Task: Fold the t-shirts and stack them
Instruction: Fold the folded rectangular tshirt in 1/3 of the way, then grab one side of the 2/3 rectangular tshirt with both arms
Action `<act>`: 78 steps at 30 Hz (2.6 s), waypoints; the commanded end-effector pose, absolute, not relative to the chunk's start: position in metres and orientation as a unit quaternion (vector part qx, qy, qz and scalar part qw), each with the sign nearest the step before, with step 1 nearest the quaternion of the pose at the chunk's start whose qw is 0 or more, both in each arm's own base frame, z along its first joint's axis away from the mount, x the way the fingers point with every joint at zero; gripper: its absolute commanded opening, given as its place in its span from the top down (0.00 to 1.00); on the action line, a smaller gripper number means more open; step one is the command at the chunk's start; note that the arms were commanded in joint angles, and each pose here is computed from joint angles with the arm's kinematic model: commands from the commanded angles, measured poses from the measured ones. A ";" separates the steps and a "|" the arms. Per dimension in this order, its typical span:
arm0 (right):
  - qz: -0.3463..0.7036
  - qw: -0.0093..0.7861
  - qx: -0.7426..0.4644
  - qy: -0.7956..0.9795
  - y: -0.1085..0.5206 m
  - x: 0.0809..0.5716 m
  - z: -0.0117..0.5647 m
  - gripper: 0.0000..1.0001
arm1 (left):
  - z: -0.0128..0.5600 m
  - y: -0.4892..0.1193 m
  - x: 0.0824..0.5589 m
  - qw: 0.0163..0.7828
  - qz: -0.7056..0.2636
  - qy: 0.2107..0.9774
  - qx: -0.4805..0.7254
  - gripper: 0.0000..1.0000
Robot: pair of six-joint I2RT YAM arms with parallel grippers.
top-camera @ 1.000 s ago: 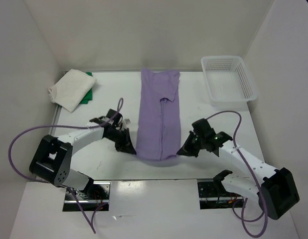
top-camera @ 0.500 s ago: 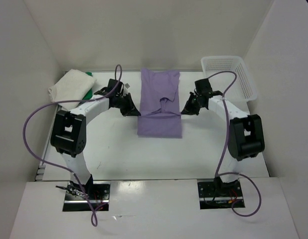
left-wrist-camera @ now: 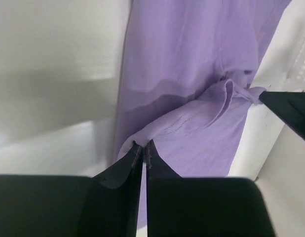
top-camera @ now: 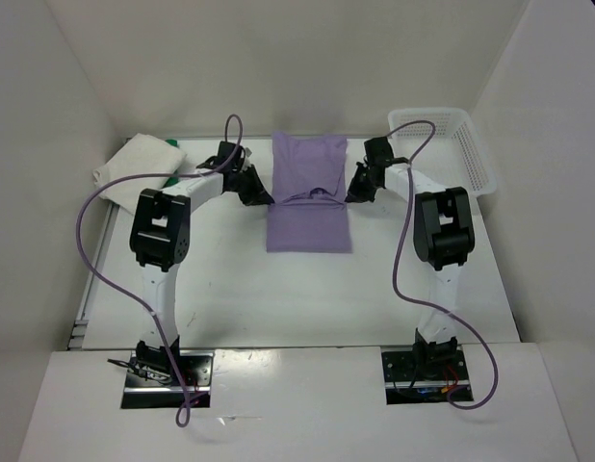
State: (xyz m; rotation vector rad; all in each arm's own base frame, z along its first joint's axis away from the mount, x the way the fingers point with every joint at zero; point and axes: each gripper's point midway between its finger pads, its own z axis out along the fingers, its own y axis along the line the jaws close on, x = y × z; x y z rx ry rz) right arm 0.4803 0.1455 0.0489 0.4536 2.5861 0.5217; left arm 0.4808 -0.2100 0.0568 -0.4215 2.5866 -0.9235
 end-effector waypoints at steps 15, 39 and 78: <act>0.174 0.319 0.155 0.919 0.125 0.506 0.119 0.62 | 0.123 -0.198 0.524 0.298 -0.349 0.874 -0.157 0.50; 0.216 0.137 0.109 0.960 0.215 0.336 0.002 0.99 | -0.010 -0.228 0.288 0.087 -0.289 0.943 -0.138 0.67; 0.287 0.109 0.158 0.939 0.200 0.223 0.021 0.52 | 0.007 -0.167 0.272 0.118 -0.264 0.942 -0.170 0.58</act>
